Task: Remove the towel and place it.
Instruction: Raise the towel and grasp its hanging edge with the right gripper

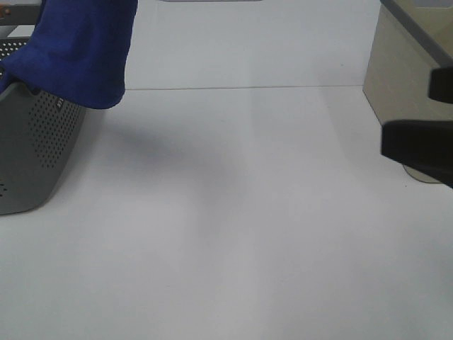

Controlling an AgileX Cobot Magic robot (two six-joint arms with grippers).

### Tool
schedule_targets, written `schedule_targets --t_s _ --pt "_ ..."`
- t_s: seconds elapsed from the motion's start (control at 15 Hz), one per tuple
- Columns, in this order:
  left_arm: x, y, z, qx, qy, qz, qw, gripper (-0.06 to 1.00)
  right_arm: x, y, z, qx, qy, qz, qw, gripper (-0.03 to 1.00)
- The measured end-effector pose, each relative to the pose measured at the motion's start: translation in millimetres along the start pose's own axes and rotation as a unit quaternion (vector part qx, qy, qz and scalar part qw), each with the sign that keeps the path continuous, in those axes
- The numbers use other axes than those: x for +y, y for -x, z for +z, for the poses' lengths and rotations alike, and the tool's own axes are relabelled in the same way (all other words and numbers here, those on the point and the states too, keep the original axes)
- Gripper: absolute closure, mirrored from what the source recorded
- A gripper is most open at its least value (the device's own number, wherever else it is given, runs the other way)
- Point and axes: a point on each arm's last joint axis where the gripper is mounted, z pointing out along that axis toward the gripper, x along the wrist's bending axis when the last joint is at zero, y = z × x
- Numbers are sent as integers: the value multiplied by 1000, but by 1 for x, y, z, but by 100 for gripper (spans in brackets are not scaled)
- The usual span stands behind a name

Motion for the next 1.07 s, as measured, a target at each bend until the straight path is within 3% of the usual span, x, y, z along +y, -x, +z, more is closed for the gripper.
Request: schedule_targets --t_s 0.13,0.2,0.33,0.47,0.6,0.8,1.07 --pt "1 -3 0 17 8 1 1000 94 -3 18 31 51 23 7 998 14" --pt "5 -8 0 42 25 -7 999 94 -11 29 53 98 34 9 995 14" --pt "11 -15 -2 81 64 -37 994 94 -25 43 82 161 24 10 987 14" --pt "17 -23 -5 117 109 -93 983 94 -29 63 111 201 24 36 979 14" --pt "21 -26 -6 130 139 -141 972 94 -27 86 138 219 33 47 974 14" --pt "22 -26 -7 127 146 -158 968 94 -20 110 172 228 41 38 972 14" --pt "22 -26 -7 126 148 -161 968 94 -5 101 211 273 49 19 960 14"
